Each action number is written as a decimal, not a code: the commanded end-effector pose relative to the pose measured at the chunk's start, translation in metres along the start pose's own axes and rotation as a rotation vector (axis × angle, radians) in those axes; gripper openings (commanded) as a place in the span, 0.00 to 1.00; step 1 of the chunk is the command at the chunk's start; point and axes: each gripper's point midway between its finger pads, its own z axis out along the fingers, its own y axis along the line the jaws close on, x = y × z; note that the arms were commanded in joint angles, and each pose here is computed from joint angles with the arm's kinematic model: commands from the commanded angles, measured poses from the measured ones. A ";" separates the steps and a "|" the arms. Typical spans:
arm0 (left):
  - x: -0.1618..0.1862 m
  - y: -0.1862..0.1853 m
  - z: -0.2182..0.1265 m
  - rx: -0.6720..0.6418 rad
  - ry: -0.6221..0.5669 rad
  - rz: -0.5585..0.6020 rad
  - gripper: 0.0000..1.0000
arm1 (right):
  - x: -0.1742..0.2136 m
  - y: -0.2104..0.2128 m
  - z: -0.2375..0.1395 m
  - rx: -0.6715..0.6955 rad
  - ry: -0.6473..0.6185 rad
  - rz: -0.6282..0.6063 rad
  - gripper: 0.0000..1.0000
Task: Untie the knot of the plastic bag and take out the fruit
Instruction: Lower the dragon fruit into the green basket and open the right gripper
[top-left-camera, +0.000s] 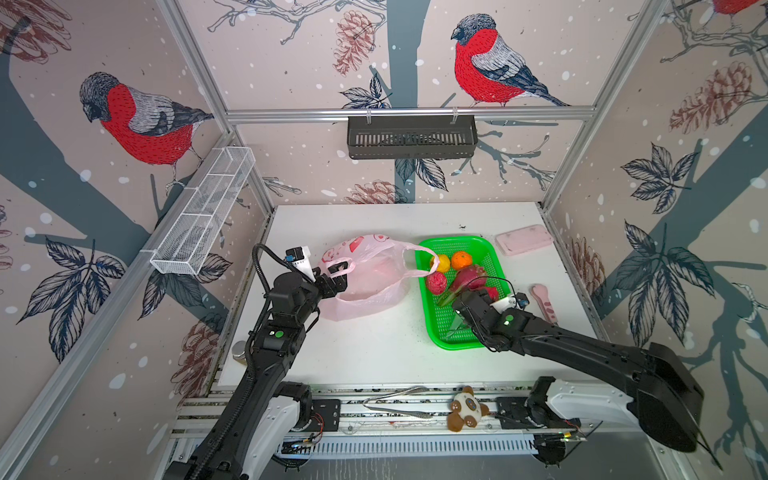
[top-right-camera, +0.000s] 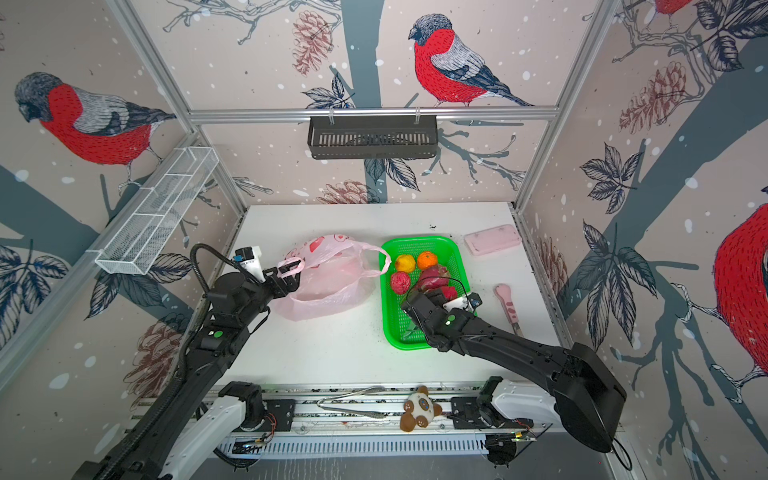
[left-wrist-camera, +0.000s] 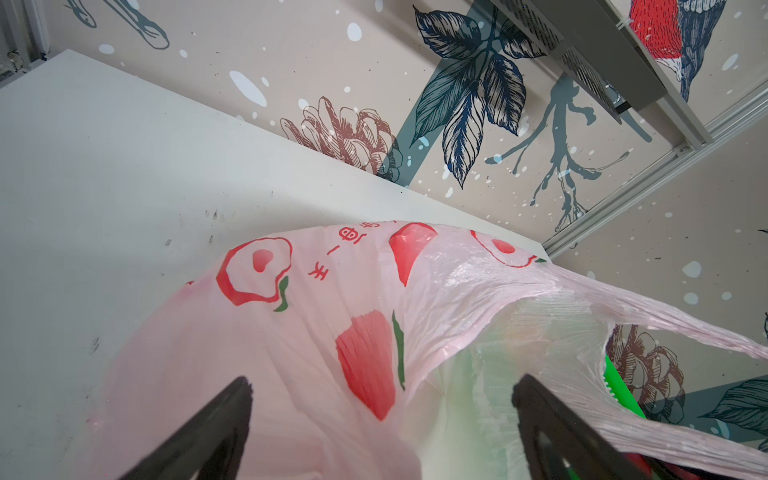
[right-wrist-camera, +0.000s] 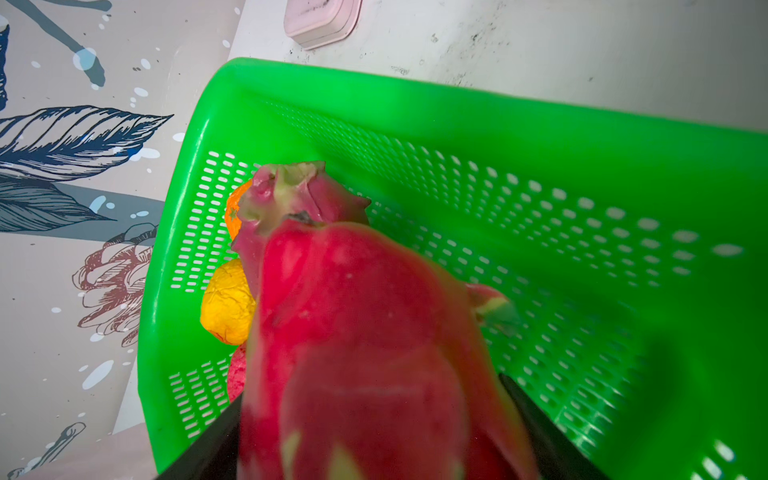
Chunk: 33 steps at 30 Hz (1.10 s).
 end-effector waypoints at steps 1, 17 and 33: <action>-0.006 -0.004 0.000 0.019 -0.026 0.019 0.98 | 0.002 0.011 0.003 -0.031 -0.002 0.040 0.23; -0.004 -0.004 0.001 0.029 -0.025 0.015 0.98 | 0.009 0.011 0.018 0.031 -0.021 0.007 0.29; -0.007 -0.005 0.000 0.026 -0.033 0.017 0.98 | 0.010 0.004 0.027 0.079 -0.047 0.006 0.48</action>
